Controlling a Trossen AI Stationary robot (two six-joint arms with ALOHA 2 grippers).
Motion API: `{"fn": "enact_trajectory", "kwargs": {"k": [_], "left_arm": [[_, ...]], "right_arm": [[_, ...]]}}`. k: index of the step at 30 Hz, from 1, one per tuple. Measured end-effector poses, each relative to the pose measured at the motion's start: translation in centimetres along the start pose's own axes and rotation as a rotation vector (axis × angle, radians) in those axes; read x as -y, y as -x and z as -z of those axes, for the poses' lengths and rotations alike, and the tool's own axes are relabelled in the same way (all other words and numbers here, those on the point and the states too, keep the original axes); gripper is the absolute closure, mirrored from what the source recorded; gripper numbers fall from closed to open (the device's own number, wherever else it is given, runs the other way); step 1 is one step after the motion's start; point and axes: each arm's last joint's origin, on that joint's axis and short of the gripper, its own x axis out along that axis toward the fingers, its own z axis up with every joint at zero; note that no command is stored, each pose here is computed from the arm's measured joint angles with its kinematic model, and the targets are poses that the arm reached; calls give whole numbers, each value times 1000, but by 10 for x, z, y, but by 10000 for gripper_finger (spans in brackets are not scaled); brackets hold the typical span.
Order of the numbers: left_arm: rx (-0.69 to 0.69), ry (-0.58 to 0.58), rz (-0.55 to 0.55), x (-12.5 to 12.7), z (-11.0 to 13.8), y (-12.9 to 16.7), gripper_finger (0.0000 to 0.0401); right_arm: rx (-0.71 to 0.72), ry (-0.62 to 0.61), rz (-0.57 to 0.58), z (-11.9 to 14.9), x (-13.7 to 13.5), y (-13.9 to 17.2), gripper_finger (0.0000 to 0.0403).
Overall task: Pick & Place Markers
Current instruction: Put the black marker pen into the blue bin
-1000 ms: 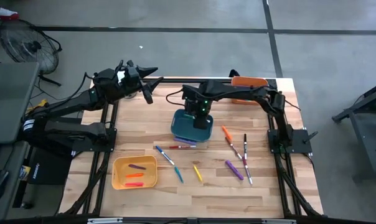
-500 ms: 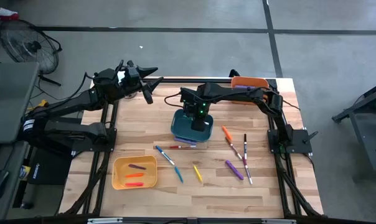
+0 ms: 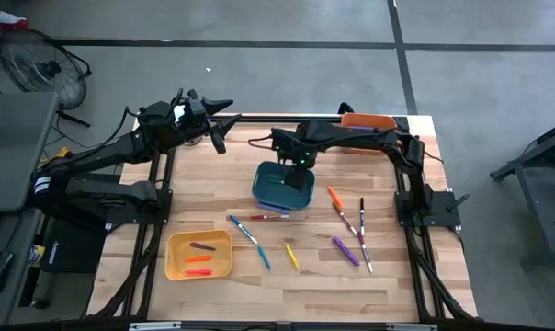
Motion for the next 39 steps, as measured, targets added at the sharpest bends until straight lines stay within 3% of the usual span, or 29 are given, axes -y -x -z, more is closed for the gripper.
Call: {"fn": "enact_trajectory", "kwargs": {"k": [7, 12, 18, 24, 28, 39], "left_arm": [[-30, -13, -6, 0, 3, 0, 178], [-46, -42, -47, -3, 2, 8, 178], [-67, -47, -47, -3, 3, 11, 178], [-66, -57, -47, -3, 3, 11, 178], [-65, -62, -47, -3, 2, 11, 178], [-65, -62, -44, -3, 2, 11, 178]], "right_arm": [[4, -193, 147, 22, 15, 26, 268], [-3, -338, 140, 56, 29, 21, 268], [3, -620, 77, 109, 37, 11, 268], [-44, -846, 60, 160, 27, 6, 268], [-99, -914, 45, 187, 11, -5, 268], [-157, -1035, 98, 217, -22, -31, 268]]}}
